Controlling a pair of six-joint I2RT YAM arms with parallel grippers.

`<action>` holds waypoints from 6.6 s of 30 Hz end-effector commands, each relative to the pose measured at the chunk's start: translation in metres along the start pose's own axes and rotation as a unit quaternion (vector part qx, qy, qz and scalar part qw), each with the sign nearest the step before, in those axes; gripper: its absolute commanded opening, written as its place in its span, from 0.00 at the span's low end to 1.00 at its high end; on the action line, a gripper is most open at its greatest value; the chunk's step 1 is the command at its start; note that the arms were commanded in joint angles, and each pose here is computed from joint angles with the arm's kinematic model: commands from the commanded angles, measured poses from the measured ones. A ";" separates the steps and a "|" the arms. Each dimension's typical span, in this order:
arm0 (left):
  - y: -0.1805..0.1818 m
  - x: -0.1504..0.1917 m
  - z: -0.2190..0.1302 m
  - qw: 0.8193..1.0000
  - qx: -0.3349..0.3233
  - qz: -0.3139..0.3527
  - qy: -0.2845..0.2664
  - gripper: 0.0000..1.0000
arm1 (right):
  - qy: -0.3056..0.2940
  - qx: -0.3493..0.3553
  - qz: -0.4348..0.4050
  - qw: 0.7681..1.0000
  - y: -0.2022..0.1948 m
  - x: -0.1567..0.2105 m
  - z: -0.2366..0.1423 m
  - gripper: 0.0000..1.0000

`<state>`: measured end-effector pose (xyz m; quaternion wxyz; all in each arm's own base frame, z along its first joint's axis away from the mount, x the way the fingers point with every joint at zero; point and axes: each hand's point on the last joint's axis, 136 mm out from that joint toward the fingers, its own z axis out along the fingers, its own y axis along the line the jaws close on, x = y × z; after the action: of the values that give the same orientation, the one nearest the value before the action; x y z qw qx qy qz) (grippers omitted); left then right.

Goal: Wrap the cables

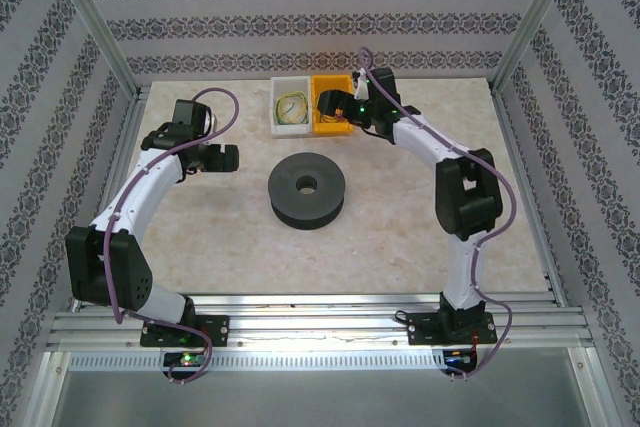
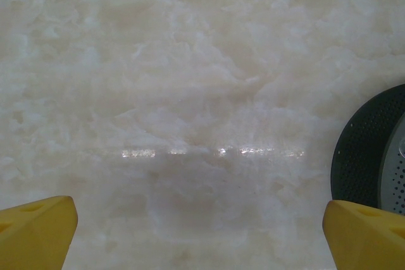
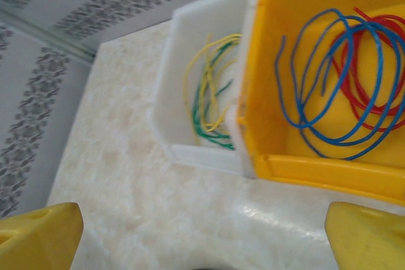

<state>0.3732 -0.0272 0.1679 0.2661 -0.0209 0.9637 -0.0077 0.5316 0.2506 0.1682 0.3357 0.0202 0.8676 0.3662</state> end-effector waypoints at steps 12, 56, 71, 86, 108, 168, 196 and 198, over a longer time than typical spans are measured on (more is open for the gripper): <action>-0.006 -0.002 -0.001 1.000 0.005 0.012 -0.003 1.00 | -0.010 0.041 0.041 0.998 -0.022 -0.004 0.055 0.78; -0.003 0.004 -0.006 1.000 0.000 0.020 -0.004 1.00 | -0.051 0.078 0.055 0.994 -0.032 -0.021 0.052 0.58; -0.003 0.002 -0.006 1.000 0.000 0.020 -0.005 1.00 | -0.046 0.126 0.070 0.988 -0.050 -0.016 0.050 0.63; -0.002 0.004 -0.005 1.000 -0.003 0.025 -0.002 1.00 | -0.044 0.132 0.091 0.986 -0.058 -0.016 0.074 0.63; -0.002 0.005 -0.002 1.000 -0.004 0.025 0.001 1.00 | -0.034 0.146 0.086 0.985 -0.055 -0.003 0.075 0.65; 0.001 0.007 -0.006 0.999 -0.012 0.032 0.001 1.00 | -0.083 0.143 0.133 0.977 -0.078 -0.024 0.106 0.13; -0.004 -0.003 -0.020 1.000 0.003 0.020 -0.022 0.99 | -0.158 -0.052 0.007 0.986 0.076 -0.090 -0.041 0.00; -0.009 -0.012 -0.028 0.999 0.016 0.020 -0.036 1.00 | -0.146 -0.115 -0.025 0.982 0.102 -0.090 -0.061 0.00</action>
<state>0.3689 -0.0257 0.1725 0.2732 -0.0040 0.9620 -0.0005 0.5635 0.2551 0.2686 0.4477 0.0890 0.8015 0.3864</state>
